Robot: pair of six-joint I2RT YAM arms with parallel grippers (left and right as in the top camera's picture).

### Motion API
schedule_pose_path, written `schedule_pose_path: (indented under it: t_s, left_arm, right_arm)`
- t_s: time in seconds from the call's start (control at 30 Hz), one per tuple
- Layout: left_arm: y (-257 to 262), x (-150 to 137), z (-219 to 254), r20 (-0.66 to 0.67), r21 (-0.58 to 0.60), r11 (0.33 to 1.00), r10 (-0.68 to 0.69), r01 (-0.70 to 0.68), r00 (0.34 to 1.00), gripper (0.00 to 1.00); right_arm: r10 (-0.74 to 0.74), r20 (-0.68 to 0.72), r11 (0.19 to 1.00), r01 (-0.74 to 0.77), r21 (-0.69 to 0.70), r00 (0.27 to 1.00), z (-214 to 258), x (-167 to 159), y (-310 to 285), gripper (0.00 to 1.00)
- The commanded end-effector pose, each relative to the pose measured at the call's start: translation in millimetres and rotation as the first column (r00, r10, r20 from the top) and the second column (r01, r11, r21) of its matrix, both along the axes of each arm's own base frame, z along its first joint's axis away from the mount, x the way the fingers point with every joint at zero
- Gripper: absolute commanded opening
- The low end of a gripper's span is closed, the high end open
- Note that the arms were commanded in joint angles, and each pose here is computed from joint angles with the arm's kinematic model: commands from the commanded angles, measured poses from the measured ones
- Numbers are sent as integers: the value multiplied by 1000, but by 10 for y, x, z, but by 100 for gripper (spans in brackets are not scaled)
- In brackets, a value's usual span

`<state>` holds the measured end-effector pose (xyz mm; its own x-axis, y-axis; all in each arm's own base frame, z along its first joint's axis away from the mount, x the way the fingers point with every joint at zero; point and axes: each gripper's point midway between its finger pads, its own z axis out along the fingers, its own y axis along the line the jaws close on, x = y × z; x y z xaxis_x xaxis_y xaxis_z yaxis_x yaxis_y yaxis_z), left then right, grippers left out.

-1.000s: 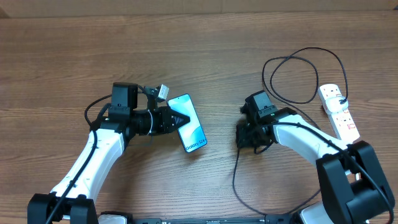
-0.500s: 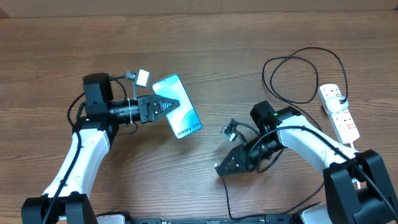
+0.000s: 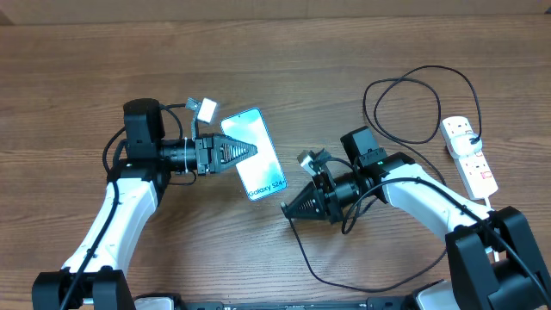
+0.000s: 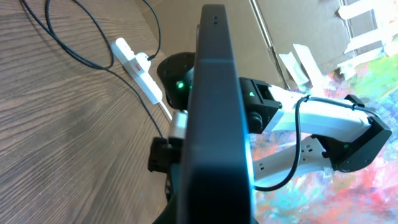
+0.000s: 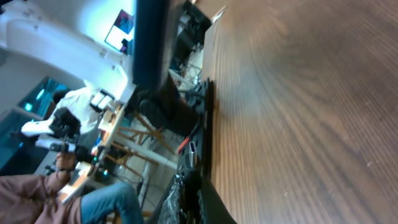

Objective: Plug charger to phone and switch on socket

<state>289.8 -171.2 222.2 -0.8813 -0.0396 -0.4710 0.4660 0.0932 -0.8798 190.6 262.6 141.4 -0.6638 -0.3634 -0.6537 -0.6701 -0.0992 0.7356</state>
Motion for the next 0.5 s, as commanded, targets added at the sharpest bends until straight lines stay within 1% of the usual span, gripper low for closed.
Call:
schedule_pose_path:
  t_s: [0.0,0.23,0.47]
  left_arm:
    - [-14,-47,73,2,-30,999,-39,39,999,4]
    - [-7,19,20,2,1,1000,0,0,1000,4]
    - [-7,24,17,3,3,1000,3,-3,1000,4]
  right_arm:
    - [-37,-147,999,32,-36,988,87,59,41,4]
    - [-46,-179,998,39,-43,983,104,79,51,4]
    - [-29,-171,999,23,-35,985,125,51,85,4]
